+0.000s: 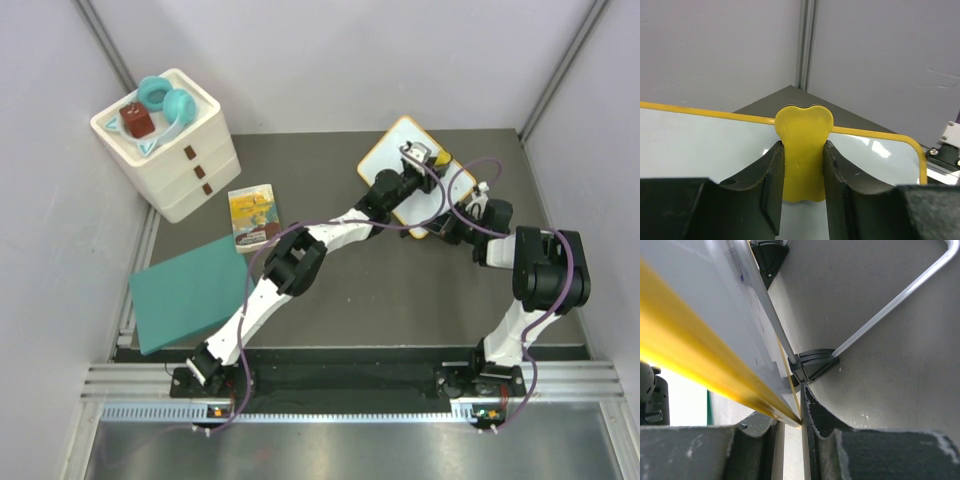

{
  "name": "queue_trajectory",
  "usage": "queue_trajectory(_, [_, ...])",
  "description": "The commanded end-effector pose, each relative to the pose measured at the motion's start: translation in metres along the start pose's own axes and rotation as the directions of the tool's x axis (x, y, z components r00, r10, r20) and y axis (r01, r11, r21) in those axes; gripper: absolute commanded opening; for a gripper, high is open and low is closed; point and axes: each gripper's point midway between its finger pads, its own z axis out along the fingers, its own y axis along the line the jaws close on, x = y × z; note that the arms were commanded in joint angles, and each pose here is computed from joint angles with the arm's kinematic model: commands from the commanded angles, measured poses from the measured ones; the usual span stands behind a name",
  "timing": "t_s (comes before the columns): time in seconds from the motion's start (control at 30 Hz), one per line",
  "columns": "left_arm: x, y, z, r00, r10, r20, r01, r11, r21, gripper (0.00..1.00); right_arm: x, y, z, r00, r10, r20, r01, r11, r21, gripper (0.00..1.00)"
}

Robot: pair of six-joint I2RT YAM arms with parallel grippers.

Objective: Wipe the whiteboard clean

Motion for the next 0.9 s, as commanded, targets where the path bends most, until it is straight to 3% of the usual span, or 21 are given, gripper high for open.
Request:
queue_trajectory(0.0, [0.002, 0.051, -0.010, 0.999, 0.031, -0.032, -0.036, 0.990, -0.134, 0.00, 0.007, -0.002, 0.002, 0.999, -0.026, -0.034, 0.027, 1.000, 0.014, 0.00])
queue_trajectory(0.17, [-0.018, 0.075, -0.010, 0.999, 0.038, 0.032, -0.031, 0.979, -0.202, 0.00, 0.008, -0.004, 0.003, 0.999, -0.026, -0.040, 0.027, 0.999, 0.027, 0.00])
queue_trajectory(0.27, [-0.016, 0.069, -0.005, 1.000, 0.015, 0.024, -0.011, 0.986, -0.165, 0.00, 0.009, -0.007, 0.004, 0.999, -0.016, -0.051, 0.018, 0.999, 0.046, 0.00])
queue_trajectory(0.63, [-0.006, -0.030, 0.009, 0.998, -0.055, 0.030, 0.053, 0.995, 0.085, 0.00, 0.010, -0.008, 0.005, 0.998, -0.016, -0.053, 0.019, 0.998, 0.055, 0.00])
queue_trajectory(0.87, [-0.001, -0.034, 0.006, 0.998, -0.055, 0.007, 0.054, 0.996, 0.070, 0.00, 0.010, -0.011, 0.005, 0.998, -0.004, -0.055, 0.008, 0.998, 0.070, 0.00])
